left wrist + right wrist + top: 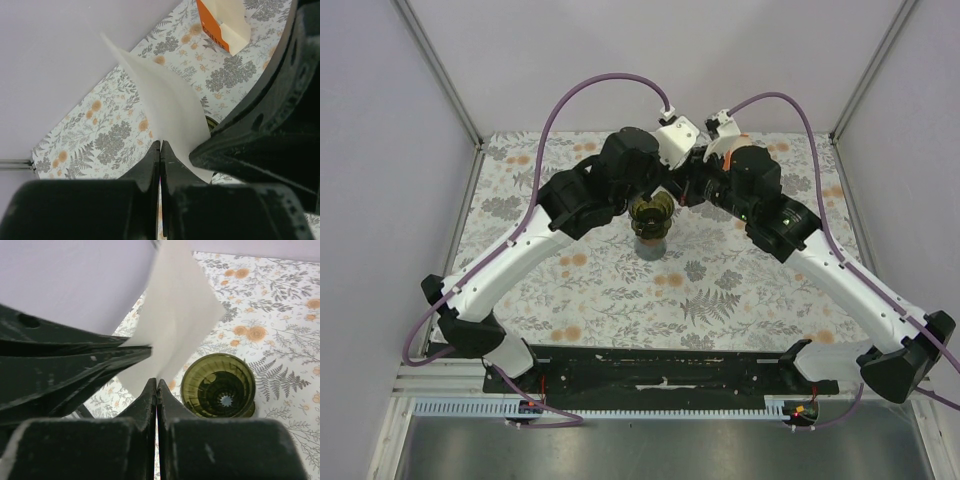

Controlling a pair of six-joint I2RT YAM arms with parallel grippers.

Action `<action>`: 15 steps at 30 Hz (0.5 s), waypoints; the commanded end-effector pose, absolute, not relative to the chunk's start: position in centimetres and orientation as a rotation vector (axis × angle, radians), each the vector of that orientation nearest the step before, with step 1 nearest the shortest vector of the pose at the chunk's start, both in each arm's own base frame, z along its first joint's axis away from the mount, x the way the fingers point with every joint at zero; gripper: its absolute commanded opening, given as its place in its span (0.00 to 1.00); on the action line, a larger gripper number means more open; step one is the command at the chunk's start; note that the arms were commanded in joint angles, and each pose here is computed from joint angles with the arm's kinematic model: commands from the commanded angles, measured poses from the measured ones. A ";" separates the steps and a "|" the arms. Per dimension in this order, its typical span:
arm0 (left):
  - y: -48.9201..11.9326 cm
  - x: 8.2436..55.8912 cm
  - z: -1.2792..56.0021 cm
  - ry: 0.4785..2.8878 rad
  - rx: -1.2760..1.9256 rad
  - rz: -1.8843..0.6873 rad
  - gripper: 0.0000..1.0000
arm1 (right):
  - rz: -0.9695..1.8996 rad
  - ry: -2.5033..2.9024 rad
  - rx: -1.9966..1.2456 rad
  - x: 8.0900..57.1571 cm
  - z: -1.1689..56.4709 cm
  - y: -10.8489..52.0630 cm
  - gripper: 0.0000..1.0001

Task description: Place the coffee filter in the dripper

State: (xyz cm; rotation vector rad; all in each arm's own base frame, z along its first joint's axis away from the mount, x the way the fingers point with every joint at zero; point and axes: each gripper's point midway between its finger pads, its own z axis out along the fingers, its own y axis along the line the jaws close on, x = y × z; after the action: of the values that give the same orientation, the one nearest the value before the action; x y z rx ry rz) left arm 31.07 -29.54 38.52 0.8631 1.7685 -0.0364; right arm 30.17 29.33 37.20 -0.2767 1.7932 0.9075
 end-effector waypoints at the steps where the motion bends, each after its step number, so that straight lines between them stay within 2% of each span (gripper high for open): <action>1: -28.7 31.3 40.5 1.717 0.827 -0.017 0.02 | 0.914 1.758 -0.187 31.3 37.8 28.2 0.00; 7: -28.2 31.0 40.0 1.651 0.909 0.081 0.02 | 0.905 1.735 -0.146 32.3 38.4 28.3 0.02; 12: -28.3 30.9 40.3 1.623 0.917 0.095 0.02 | 0.934 1.685 -0.148 32.8 39.5 29.0 0.26; 15: -28.5 30.8 40.4 1.618 0.919 0.088 0.02 | 0.942 1.681 -0.149 33.3 39.6 29.4 0.32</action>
State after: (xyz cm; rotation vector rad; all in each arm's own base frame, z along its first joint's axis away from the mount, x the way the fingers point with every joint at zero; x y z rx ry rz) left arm 30.98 -28.95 37.04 0.9723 1.7089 0.0923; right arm 32.29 28.84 36.78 -0.1684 1.7759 0.9101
